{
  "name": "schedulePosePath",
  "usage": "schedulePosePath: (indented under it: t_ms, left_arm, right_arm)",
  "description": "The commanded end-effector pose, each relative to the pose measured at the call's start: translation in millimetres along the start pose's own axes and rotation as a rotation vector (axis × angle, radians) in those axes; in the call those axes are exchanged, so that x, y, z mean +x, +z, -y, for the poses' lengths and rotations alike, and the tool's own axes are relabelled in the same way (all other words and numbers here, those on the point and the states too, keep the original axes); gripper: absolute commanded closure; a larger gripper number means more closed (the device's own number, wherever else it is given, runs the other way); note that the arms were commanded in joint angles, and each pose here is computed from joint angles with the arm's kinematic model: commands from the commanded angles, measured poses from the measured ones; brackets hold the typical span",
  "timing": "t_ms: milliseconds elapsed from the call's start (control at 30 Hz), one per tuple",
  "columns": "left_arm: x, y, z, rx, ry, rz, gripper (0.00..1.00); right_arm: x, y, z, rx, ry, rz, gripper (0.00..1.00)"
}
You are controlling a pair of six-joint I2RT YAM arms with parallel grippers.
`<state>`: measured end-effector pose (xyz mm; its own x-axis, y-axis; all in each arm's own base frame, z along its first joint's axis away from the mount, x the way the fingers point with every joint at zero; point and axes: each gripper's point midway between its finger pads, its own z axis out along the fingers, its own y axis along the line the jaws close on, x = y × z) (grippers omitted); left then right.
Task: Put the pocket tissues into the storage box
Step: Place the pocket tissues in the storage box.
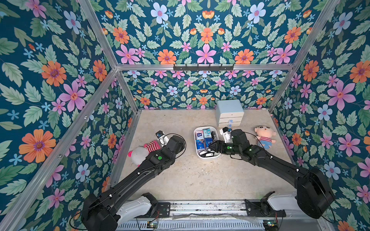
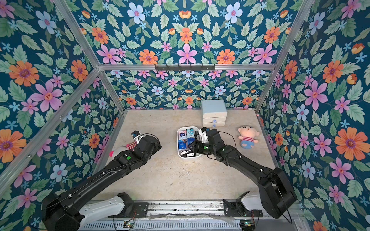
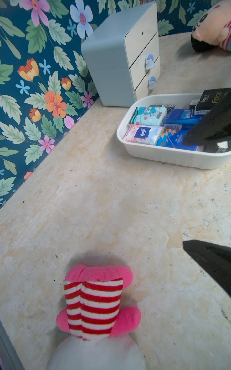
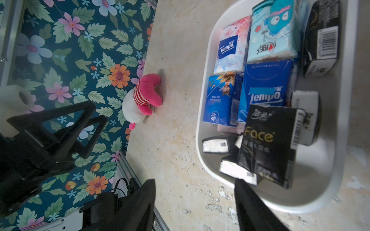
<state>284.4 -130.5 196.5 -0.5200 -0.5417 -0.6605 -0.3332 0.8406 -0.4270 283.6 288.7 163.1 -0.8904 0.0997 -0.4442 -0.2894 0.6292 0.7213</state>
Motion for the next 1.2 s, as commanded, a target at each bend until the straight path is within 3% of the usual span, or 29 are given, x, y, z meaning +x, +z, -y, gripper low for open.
schedulePosePath:
  t_ms: [0,433,900,1033,1167]
  left_arm:
    - [-3,-3,-9,-0.029,0.001,0.021,0.2]
    - [-8,-14,-30,-0.052,-0.024,0.052,0.2]
    - [-11,-18,-30,-0.049,-0.027,0.059,0.2]
    - [-15,-20,-35,-0.07,-0.01,0.084,0.19]
    - [-25,-22,-59,-0.172,0.097,0.17,0.18]
  right_arm:
    - [0,11,5,0.004,0.006,-0.016,0.33]
    - [27,17,50,0.14,0.042,-0.053,0.33]
    - [24,9,48,0.163,0.018,-0.049,0.33]
    - [19,-5,43,0.184,-0.002,-0.02,0.33]
    - [0,-30,49,0.291,-0.069,0.092,0.28]
